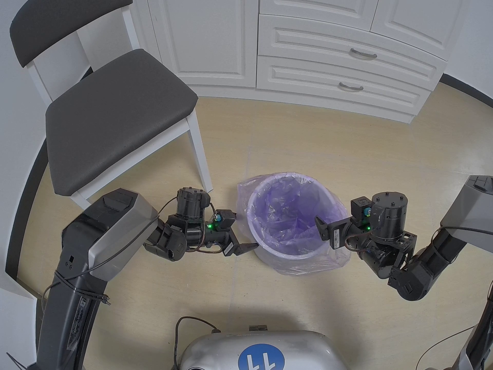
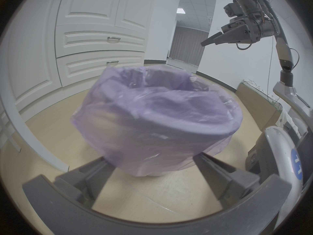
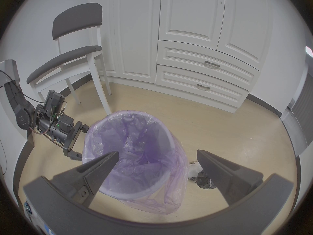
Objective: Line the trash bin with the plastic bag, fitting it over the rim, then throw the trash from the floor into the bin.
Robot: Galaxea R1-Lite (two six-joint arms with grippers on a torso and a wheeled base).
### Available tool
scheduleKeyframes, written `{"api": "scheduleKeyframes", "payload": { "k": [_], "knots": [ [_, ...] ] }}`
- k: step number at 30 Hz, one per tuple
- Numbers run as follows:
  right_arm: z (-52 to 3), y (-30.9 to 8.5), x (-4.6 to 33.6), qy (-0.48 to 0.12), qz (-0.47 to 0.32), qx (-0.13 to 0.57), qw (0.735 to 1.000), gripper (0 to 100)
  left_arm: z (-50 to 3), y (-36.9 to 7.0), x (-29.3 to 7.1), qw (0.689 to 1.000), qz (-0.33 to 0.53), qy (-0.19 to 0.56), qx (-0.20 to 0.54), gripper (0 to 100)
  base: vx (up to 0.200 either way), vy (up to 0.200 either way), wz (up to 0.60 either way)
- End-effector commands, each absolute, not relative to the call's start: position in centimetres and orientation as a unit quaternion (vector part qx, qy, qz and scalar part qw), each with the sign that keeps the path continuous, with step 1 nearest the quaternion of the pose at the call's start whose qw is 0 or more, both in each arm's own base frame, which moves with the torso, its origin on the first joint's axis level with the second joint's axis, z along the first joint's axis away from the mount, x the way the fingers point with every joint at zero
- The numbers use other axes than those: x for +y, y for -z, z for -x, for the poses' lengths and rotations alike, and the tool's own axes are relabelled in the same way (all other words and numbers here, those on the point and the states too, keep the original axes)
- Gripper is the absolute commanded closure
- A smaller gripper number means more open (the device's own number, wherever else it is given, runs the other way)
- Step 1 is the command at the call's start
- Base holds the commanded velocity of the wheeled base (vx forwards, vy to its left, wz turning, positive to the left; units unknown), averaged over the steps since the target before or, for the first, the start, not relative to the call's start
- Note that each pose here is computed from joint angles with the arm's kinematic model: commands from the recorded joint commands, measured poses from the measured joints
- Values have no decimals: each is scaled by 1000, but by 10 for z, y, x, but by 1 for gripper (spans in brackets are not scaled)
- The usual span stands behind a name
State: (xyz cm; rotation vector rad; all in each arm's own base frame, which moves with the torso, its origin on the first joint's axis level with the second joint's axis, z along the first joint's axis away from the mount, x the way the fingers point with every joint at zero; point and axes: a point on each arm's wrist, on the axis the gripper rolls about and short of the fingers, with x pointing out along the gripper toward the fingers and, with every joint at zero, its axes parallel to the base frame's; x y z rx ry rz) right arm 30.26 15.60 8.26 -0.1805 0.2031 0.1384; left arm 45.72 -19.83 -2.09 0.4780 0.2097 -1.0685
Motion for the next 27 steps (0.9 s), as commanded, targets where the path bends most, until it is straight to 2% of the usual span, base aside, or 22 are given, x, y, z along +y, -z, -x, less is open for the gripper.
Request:
{"api": "scheduleKeyframes", "payload": {
  "k": [1,17,27],
  "knots": [
    [-303,-83,156,-69,90,101,988,0,-459,25,-200,828,-225,504,99,100,0,0,0],
    [-303,-79,157,-70,92,105,988,0,-472,56,-185,838,-212,487,124,100,0,0,0],
    [-308,-67,159,-70,99,118,986,0,-489,76,-192,836,-206,489,141,100,0,0,0]
  ]
}}
